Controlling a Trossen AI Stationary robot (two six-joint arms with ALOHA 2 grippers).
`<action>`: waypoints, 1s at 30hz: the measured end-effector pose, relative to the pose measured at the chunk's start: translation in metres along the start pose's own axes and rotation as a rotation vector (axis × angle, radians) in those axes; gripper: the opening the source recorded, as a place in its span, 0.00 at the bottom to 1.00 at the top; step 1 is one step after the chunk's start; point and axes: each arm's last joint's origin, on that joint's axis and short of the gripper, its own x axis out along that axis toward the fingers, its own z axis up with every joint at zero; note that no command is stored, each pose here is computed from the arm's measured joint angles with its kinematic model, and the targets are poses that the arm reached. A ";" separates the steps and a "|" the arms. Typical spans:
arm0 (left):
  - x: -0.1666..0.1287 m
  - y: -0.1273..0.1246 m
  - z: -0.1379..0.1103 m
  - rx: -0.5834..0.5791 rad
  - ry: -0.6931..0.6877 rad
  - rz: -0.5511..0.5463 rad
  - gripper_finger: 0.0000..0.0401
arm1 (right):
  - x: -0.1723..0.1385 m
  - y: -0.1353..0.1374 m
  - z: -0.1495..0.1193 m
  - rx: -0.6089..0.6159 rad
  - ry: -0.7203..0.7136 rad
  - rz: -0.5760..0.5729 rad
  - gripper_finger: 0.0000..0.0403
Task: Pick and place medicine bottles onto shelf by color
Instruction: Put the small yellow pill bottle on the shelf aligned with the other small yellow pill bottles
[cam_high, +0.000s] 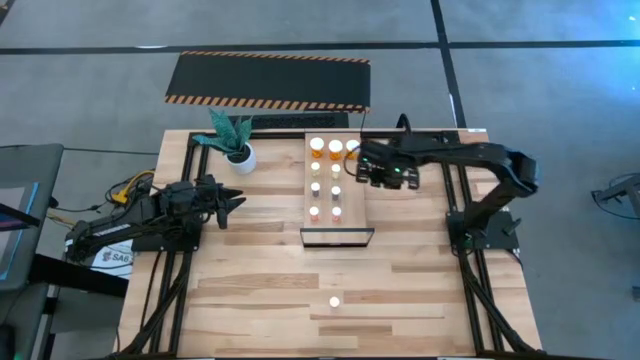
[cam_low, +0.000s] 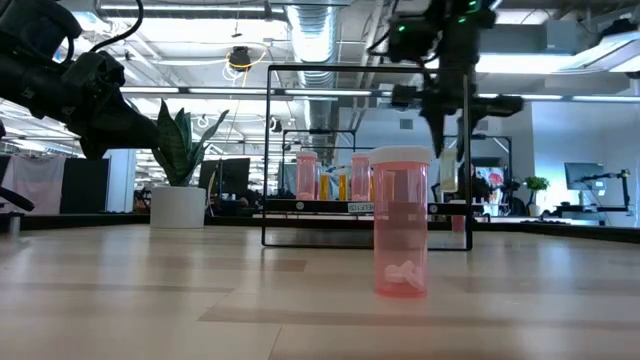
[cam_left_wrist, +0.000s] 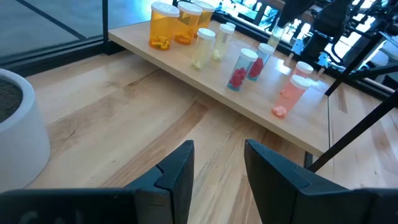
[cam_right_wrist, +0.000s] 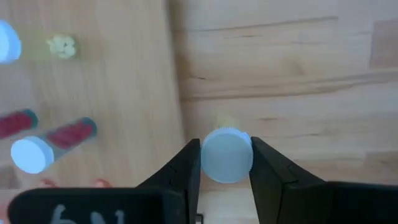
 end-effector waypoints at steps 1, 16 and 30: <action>0.000 0.000 0.000 0.000 0.000 0.000 0.32 | 0.003 0.005 0.003 -0.023 0.009 -0.012 0.29; 0.000 0.000 0.000 0.000 0.000 -0.001 0.32 | 0.011 0.072 0.018 -0.201 -0.040 -0.001 0.31; 0.000 0.000 0.000 0.000 0.000 -0.001 0.32 | 0.021 0.085 0.042 -0.231 -0.043 0.011 0.31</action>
